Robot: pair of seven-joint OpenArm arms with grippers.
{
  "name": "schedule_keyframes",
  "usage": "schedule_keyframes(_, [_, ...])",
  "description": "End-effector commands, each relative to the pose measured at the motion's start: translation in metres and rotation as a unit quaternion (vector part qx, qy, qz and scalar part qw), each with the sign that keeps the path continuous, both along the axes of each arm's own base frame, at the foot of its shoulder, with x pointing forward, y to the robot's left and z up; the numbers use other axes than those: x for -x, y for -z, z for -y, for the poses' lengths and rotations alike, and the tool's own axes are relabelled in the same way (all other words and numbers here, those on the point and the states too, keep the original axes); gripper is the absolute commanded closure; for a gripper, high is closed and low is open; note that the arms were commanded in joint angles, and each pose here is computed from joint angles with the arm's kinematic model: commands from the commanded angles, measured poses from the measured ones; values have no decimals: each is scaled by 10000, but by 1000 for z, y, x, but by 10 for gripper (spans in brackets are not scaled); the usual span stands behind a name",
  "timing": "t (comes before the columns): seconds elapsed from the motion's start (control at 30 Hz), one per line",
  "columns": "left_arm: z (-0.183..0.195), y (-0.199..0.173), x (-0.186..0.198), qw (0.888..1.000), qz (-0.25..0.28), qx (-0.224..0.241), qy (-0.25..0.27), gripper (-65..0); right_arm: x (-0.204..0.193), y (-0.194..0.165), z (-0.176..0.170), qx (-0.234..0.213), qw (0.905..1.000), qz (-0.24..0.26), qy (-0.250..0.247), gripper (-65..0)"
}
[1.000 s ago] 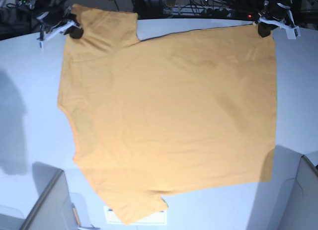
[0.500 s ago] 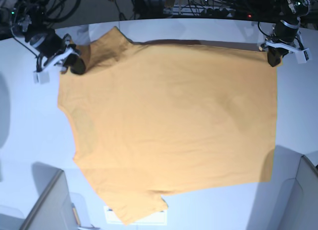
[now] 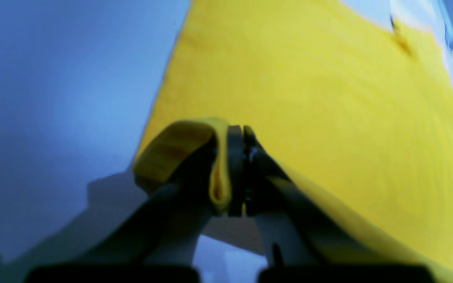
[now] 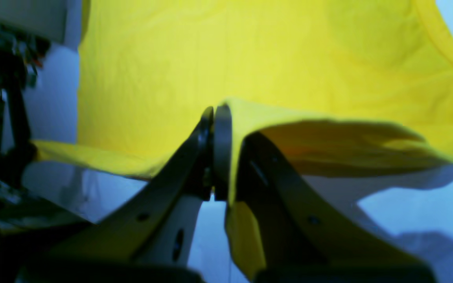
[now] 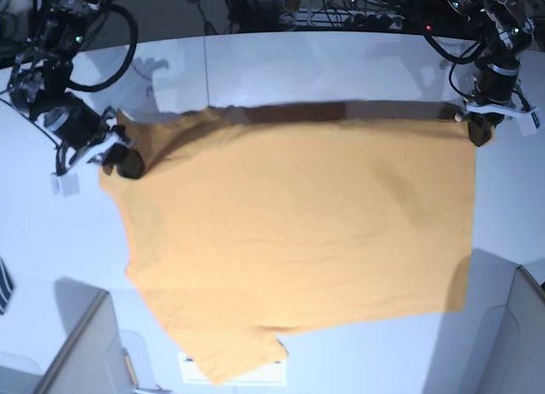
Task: Fold the T-shirt properly
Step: 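Lift the shoulders and pull them over the shirt body toward the hem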
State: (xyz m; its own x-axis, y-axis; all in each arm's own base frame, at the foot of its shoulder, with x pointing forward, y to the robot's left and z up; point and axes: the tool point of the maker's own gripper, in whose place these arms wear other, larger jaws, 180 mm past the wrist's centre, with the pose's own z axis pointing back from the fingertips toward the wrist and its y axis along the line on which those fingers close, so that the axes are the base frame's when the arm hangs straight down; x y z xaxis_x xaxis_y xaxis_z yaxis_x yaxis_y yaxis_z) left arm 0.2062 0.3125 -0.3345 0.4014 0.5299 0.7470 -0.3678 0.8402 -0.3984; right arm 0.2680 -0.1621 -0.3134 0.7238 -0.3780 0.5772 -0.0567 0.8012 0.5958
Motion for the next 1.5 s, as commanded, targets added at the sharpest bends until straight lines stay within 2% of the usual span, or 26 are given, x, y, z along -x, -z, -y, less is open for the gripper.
schedule_keyframes(0.0, [-7, -16, -10, 9995, 272, -126, -17, 0, -10, -12, 1, -66, 9997, 224, 23, 0])
schedule_keyframes(0.17, [-12, -29, -26, 9986, 498, -191, -18, 0, -32, -7, 7, -261, 9994, 185, 148, 0])
schedule_keyframes(0.23, [-16, -25, -27, 9988, 451, -83, -164, 0, -42, -3, 9, -376, 9990, 128, 193, 0])
schedule_keyframes(0.4, [-10, -15, -45, 9994, 300, -23, 154, 0, -59, 5, -4, -566, 9984, 8, 50, 0])
schedule_keyframes(0.57, [-16, -10, -51, 9995, 299, 137, -15, 0, -79, 2, -12, -696, 9976, 35, -43, 0])
schedule_keyframes(0.77, [-20, -17, -60, 9992, 361, 133, -87, 0, -99, 9, -22, -852, 9961, -159, -179, 0])
schedule_keyframes(0.83, [-21, -18, -62, 9992, 375, 141, -91, 0, -105, 11, -20, -767, 9967, -197, -165, 0])
schedule_keyframes(1.0, [-21, -22, -68, 9988, 462, 155, -101, 0, -115, 14, -10, -235, 9994, -219, -89, 0])
schedule_keyframes(1.17, [-26, -6, -71, 9986, 327, 355, -195, 0, -118, 12, -9, -180, 9996, -185, -79, 0])
schedule_keyframes(1.27, [-33, 2, -70, 9993, 152, 248, -245, 0, -118, 13, -9, -193, 9996, -199, -79, 0])
schedule_keyframes(1.47, [-34, -2, -78, 9995, 167, 133, -248, 0, -123, 29, -7, -377, 9986, -378, 68, 0])
